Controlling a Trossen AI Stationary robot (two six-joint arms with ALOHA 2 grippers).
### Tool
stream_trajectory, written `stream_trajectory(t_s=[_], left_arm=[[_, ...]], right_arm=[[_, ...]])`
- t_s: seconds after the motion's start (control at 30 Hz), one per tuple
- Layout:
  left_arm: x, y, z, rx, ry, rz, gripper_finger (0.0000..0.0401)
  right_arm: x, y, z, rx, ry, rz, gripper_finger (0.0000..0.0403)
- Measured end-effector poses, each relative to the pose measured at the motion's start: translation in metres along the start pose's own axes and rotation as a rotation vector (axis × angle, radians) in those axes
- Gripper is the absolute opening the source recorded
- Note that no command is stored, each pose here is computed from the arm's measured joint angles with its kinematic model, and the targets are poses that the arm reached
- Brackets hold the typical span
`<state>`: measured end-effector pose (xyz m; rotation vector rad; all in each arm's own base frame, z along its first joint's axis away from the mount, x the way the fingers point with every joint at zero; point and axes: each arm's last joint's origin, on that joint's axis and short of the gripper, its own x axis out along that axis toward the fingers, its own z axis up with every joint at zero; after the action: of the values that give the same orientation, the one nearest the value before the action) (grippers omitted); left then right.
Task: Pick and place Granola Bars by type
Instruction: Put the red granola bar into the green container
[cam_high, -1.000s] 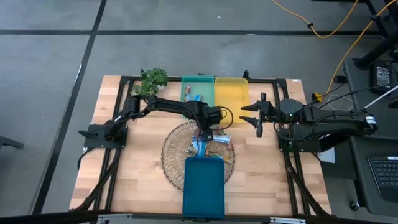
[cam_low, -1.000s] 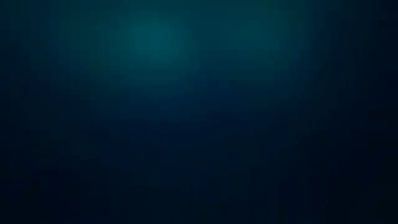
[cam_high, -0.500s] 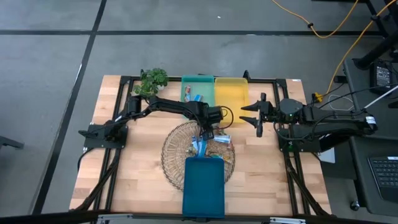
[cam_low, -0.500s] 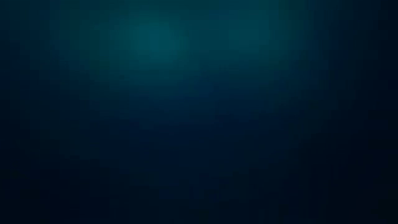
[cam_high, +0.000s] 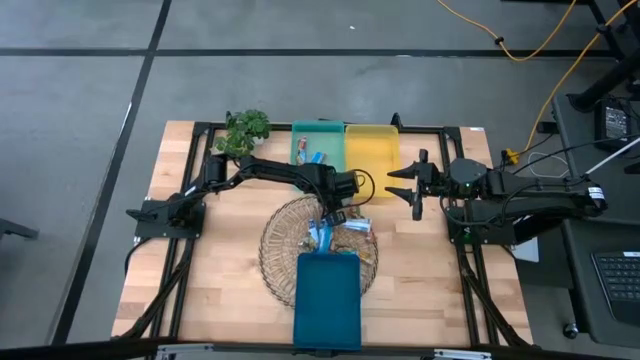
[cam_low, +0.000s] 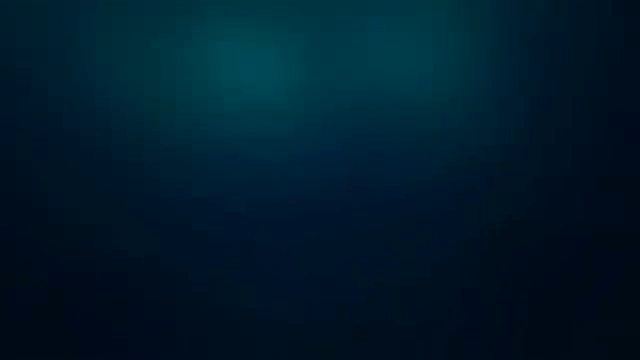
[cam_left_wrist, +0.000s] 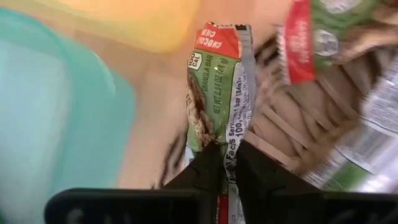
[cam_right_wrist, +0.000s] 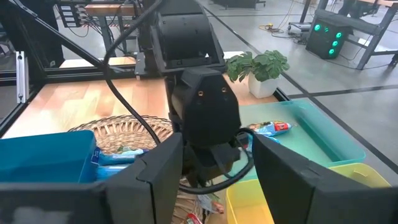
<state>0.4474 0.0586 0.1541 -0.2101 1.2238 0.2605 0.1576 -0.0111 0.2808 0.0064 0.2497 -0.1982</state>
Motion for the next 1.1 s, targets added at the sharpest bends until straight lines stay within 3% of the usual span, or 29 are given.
stream_trajectory(t_s=[0.53, 1.1], left_arm=[[-0.079, -0.002, 0.008, -0.061, -0.164, -0.04, 0.0032], [-0.222, 0.018, -0.008, -0.087, -0.507, -0.043, 0.003]], right_arm=[[0.0, 0.0, -0.001, -0.004, 0.009, -0.001, 0.0196], [0.0, 0.0, -0.001, -0.002, 0.008, -0.001, 0.0196]])
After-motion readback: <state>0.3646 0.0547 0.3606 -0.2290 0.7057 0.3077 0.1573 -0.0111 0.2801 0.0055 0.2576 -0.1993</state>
